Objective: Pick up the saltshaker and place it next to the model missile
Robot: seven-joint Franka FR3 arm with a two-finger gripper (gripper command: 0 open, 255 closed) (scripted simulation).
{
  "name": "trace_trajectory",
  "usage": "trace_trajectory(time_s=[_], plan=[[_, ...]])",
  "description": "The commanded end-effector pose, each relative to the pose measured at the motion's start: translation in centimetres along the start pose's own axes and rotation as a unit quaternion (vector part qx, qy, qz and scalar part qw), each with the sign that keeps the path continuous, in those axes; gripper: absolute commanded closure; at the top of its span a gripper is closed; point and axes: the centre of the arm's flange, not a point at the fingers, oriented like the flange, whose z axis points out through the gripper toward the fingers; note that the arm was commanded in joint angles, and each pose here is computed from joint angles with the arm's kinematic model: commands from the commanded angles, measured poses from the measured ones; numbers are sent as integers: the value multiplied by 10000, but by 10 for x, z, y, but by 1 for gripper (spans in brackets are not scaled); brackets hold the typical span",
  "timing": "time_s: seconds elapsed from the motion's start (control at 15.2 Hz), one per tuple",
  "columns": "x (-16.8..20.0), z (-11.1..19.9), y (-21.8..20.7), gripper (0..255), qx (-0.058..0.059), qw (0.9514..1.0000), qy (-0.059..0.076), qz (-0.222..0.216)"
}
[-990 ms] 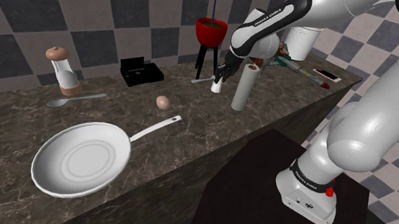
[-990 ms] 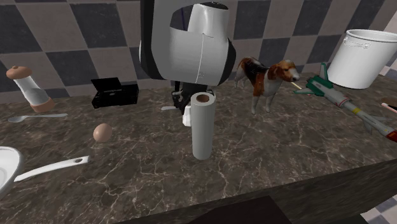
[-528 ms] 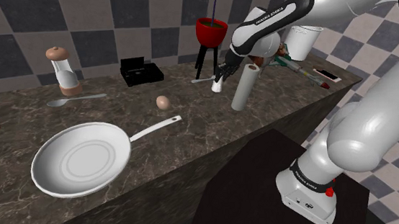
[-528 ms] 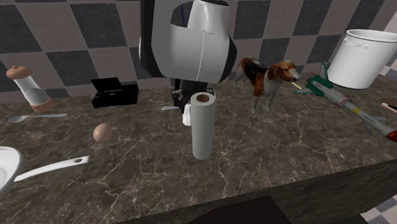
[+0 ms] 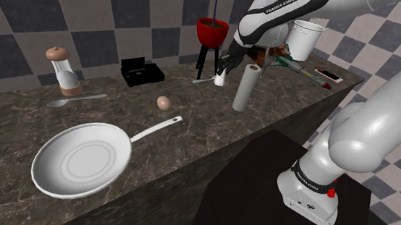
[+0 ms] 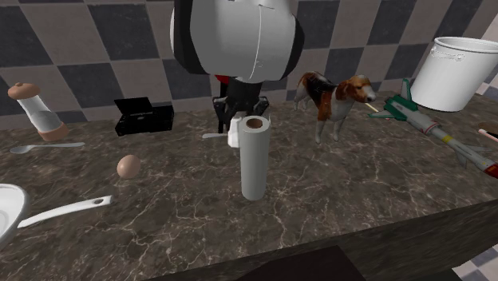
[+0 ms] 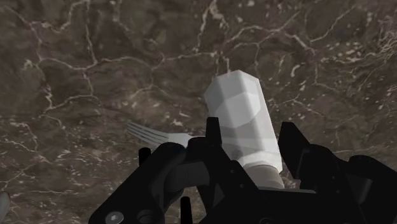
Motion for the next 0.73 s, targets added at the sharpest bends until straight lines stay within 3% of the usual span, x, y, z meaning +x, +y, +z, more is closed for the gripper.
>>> trace_trajectory(time_s=[0.0, 0.66], plan=[[3, -10, 0, 255, 0, 10000, -2, 0], [15, -61, -7, 255, 0, 10000, -2, 0]])
